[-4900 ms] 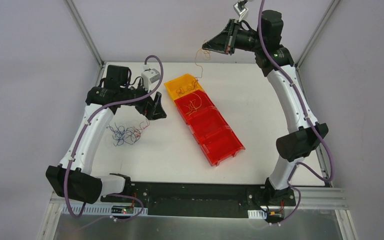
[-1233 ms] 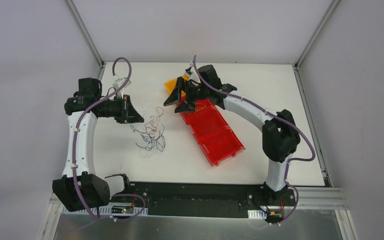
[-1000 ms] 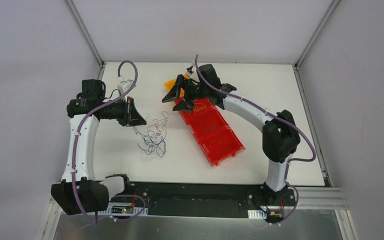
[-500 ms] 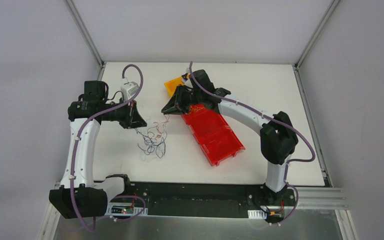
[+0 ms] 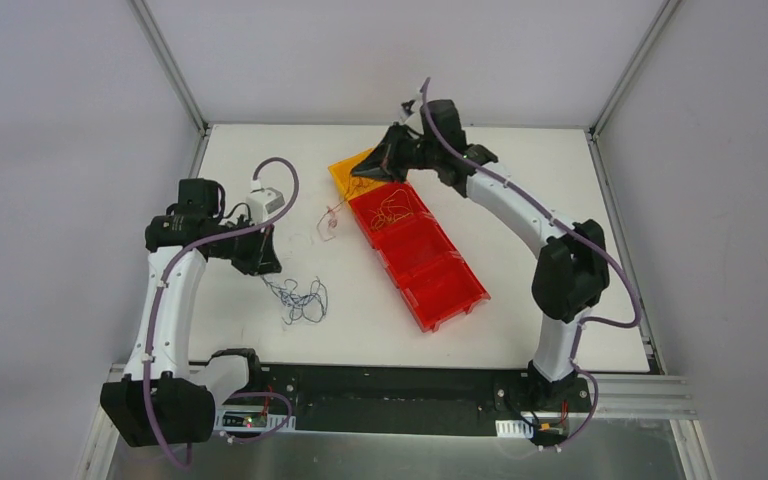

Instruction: Untangle the cables

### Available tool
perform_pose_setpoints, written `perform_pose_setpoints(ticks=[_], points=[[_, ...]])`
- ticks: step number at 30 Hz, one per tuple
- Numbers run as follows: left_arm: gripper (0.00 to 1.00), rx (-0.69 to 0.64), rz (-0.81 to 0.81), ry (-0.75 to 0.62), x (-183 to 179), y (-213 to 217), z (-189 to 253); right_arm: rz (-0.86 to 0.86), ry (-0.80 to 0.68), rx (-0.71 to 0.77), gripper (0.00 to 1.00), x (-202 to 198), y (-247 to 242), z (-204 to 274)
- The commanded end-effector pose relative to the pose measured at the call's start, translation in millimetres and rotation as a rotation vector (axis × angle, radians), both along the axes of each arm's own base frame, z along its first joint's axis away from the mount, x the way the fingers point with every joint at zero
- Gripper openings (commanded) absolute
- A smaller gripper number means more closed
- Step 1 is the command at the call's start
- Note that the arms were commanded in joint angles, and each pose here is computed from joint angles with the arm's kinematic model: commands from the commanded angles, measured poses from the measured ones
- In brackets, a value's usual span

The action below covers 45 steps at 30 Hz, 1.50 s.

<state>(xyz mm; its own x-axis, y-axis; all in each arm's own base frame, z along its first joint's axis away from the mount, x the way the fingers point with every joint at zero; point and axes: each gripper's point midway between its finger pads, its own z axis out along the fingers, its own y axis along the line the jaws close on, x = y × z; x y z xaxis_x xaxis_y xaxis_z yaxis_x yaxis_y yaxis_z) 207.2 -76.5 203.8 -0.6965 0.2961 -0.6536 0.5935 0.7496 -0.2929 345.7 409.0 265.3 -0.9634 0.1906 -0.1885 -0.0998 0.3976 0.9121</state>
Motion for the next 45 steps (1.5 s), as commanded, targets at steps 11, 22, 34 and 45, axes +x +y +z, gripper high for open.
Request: perform_pose_setpoints(ticks=[11,22,34,45], points=[[0.00,0.320,-0.056,0.245,-34,54,-92,-0.311,-0.413,0.286,0.00,92,-126,202],[0.00,0.109,0.008,0.171,-7,21,-47,-0.326,-0.335,0.222,0.00,149,-107,125],[0.00,0.023,0.062,0.179,-3,9,-33,-0.217,-0.311,0.054,0.00,182,-36,-12],[0.00,-0.080,0.114,0.098,14,-4,11,-0.082,-0.374,-0.022,0.82,132,-34,12]])
